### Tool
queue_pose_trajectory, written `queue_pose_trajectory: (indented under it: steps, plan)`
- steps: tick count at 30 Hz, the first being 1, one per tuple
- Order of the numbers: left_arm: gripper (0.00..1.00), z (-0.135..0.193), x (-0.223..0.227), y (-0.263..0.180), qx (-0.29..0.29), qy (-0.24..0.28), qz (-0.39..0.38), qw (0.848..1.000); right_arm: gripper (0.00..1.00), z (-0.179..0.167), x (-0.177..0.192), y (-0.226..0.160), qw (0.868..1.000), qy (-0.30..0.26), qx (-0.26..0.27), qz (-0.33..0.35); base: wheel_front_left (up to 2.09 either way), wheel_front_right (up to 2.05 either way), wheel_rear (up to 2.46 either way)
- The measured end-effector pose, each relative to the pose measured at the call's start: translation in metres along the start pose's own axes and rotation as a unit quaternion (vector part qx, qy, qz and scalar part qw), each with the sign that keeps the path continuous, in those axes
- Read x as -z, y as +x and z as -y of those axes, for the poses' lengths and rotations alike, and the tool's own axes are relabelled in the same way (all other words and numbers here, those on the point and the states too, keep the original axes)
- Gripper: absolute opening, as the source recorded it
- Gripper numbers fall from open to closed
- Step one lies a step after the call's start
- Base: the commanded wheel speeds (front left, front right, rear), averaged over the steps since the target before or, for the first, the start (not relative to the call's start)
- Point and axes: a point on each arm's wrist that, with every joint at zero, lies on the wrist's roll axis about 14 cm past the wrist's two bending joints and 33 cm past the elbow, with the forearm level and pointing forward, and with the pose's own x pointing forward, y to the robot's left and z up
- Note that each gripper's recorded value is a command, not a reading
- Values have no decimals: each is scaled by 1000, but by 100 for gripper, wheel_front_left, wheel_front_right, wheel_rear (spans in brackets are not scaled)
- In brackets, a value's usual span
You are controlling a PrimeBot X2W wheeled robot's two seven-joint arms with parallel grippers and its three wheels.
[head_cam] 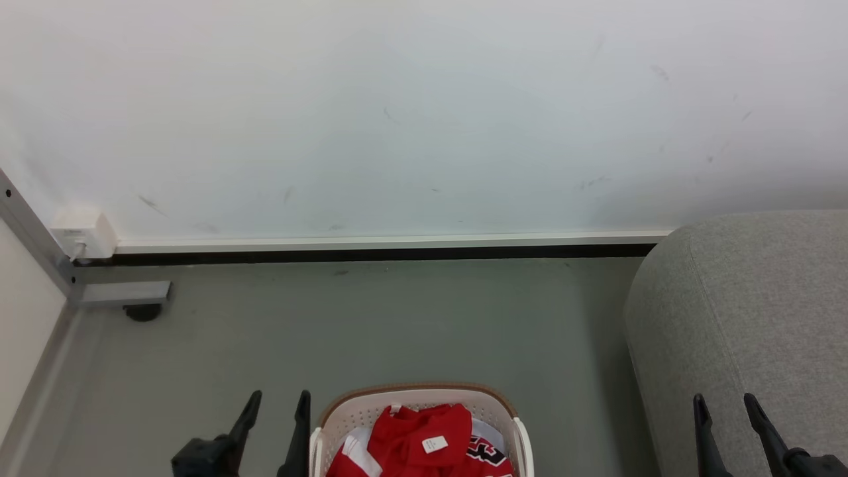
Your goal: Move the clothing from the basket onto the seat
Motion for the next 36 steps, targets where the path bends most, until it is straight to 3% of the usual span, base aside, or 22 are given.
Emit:
queue_pose_trajectory:
  steps: [10,29,36]
  plan:
    - [100,6,3,0,14,26,-1,1000,100,0,4,-4,1000,-20,-3,-3,0,0,0]
    - [100,14,11,5,27,23,-13,999,100,4,8,-8,1000,-20,3,-10,0,0,0]
    - [100,37,21,21,68,17,-28,997,100,4,5,-2,1000,-13,5,-4,0,0,0]
